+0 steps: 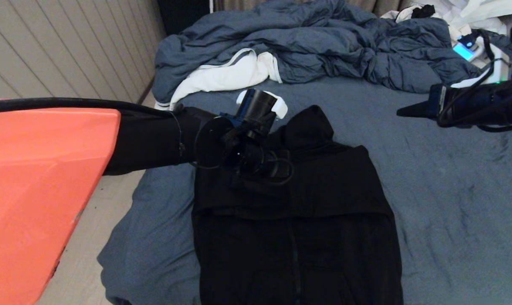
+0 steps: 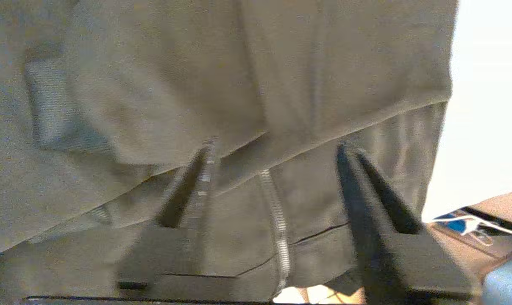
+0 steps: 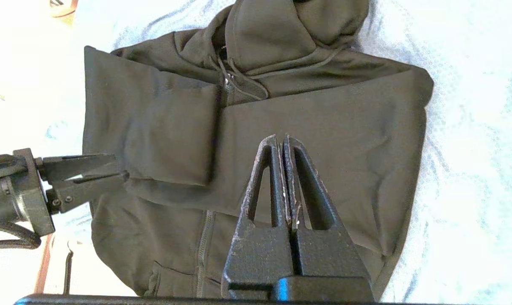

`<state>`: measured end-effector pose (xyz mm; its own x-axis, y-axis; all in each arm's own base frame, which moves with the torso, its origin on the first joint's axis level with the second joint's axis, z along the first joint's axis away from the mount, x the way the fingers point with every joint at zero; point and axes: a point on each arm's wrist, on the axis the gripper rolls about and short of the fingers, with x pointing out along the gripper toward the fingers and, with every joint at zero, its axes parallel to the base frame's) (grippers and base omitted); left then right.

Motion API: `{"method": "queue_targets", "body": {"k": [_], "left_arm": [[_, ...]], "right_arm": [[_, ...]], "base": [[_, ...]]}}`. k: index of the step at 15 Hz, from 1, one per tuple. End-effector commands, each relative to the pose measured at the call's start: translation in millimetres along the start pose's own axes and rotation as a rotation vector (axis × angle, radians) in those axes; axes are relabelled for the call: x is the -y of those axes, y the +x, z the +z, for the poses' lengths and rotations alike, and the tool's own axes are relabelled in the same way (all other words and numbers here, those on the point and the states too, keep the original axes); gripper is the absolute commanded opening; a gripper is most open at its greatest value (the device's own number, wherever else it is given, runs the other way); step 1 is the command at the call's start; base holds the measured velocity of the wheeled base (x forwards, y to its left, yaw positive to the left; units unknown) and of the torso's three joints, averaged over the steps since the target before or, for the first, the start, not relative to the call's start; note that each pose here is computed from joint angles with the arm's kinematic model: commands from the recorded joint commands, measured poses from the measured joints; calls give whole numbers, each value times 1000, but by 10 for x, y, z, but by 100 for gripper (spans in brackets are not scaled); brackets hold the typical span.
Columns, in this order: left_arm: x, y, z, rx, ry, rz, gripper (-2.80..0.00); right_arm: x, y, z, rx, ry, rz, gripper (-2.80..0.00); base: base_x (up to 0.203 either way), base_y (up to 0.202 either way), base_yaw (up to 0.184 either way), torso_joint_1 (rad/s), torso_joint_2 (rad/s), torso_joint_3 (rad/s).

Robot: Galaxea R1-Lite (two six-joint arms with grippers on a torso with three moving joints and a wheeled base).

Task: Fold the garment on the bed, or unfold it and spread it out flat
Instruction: Fold the black sweatshirt

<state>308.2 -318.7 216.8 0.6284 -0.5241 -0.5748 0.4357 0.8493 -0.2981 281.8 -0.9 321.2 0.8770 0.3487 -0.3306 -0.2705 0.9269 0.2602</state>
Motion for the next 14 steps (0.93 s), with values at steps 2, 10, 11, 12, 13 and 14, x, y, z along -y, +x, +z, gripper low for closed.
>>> {"method": "queue_targets", "body": {"k": [2,10,11,12,13,14], "left_arm": [[39,-100,43,20,-4,-10,0],[-528,-702,-172,-42,-115,114,-280],[-679,-690,-218,-34,-136,136,-280],[-763,-615,-228,-6,-140,138,-280],[-805,-450,-269,-14,-124,145,-280],[-855,-210,-338,-26,-102,152,-280]], "right_arm": [[0,5,-10,-5,1,3,-280],[-243,-29,-111,-40,-17,108,-280],[-281,-35,-119,-41,-23,120,-280],[-293,-16,-139,-50,-23,126,-280],[-323,0,-162,-58,-27,137,-280],[-354,4,-177,-64,-30,148,-280]], "base": [[0,0,0,0,0,0],[0,0,0,0,0,0],[0,0,0,0,0,0],[0,0,0,0,0,0],[0,0,0,0,0,0],[0,0,0,0,0,0]]}}
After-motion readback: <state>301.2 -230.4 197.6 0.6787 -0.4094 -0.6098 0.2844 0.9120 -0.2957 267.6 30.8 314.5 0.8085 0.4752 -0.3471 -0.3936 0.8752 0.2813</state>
